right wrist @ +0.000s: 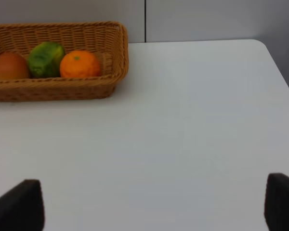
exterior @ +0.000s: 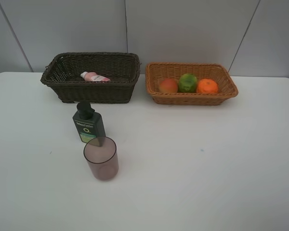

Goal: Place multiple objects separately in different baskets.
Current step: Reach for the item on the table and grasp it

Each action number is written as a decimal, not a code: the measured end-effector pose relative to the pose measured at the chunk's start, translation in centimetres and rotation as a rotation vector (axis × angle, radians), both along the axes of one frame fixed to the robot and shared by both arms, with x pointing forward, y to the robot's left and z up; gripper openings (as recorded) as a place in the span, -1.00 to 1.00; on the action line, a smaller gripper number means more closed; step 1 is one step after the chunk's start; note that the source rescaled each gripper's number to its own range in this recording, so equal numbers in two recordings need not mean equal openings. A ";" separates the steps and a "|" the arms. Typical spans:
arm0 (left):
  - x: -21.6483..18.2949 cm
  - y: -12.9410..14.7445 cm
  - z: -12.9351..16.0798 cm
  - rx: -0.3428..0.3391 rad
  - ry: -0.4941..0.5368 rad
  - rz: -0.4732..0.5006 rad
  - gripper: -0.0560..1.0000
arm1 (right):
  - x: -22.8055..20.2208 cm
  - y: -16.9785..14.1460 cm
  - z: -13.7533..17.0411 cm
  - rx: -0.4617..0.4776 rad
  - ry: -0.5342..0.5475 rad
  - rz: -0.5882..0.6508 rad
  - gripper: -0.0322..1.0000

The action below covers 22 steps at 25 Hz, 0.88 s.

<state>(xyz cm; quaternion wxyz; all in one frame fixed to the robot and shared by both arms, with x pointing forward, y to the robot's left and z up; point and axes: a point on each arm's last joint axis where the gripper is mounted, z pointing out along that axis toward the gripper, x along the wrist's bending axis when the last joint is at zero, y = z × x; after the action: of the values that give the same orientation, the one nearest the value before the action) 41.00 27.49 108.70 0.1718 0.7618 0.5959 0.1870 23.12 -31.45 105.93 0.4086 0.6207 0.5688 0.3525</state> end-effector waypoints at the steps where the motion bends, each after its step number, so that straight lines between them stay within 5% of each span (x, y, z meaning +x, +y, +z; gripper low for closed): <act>1: 1.5 -0.7 -0.4 0.036 0.035 -0.075 1.00 | 0.0 0.0 0.0 0.000 0.000 0.000 1.00; 13: 12.2 -9.6 -4.6 0.366 0.162 -0.931 1.00 | 0.0 0.0 0.0 0.000 0.000 0.000 1.00; 19: 12.5 -11.7 -7.0 0.423 0.193 -1.256 1.00 | 0.0 0.0 0.0 0.000 0.000 0.000 1.00; 22: 12.8 -12.1 -7.8 0.435 0.195 -1.332 1.00 | 0.0 0.0 0.0 0.000 0.000 0.000 1.00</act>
<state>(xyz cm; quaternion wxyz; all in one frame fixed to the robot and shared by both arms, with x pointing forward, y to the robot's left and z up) 53.79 15.44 100.86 0.0394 0.9947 -0.0352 0.0877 23.12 -31.45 105.93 0.4086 0.6207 0.5688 0.3525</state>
